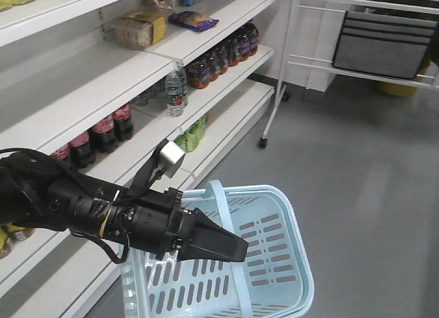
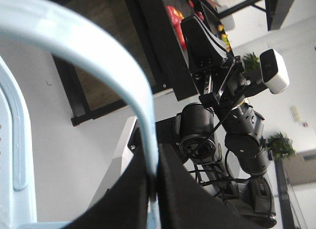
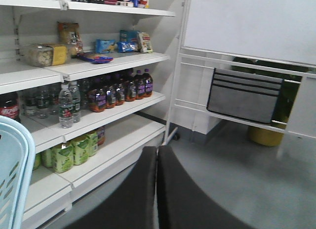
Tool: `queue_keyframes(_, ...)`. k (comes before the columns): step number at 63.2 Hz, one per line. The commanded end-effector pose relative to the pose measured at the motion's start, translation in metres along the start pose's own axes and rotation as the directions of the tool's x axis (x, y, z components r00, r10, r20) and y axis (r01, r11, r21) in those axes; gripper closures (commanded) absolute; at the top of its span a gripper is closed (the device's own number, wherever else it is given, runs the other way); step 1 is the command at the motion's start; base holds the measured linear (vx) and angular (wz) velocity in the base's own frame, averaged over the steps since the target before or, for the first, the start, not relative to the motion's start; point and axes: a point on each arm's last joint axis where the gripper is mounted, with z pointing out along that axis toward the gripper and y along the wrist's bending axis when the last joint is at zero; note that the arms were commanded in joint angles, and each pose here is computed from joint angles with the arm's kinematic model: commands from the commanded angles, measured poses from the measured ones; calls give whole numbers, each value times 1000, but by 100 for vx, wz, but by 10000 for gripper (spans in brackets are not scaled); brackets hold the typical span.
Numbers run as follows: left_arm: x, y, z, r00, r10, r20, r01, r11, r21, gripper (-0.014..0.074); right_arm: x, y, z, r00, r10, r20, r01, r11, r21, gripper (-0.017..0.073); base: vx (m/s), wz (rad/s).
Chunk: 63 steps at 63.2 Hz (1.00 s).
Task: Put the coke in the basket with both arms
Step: 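Turn the base away from the shelf holding the basket in the left gripper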
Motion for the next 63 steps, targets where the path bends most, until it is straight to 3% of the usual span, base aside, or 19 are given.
queue_keyframes(1,1,-38,-7,998,51,-33,-42,974,223,600,-1,2,0,998,-21,59,21,1000,-10,564,-1,-43)
queue_keyframes(63,1,-38,-7,998,51,-33,-42,974,223,598,-1,2,0,998,-21,59,21,1000,-10,564,1,-38)
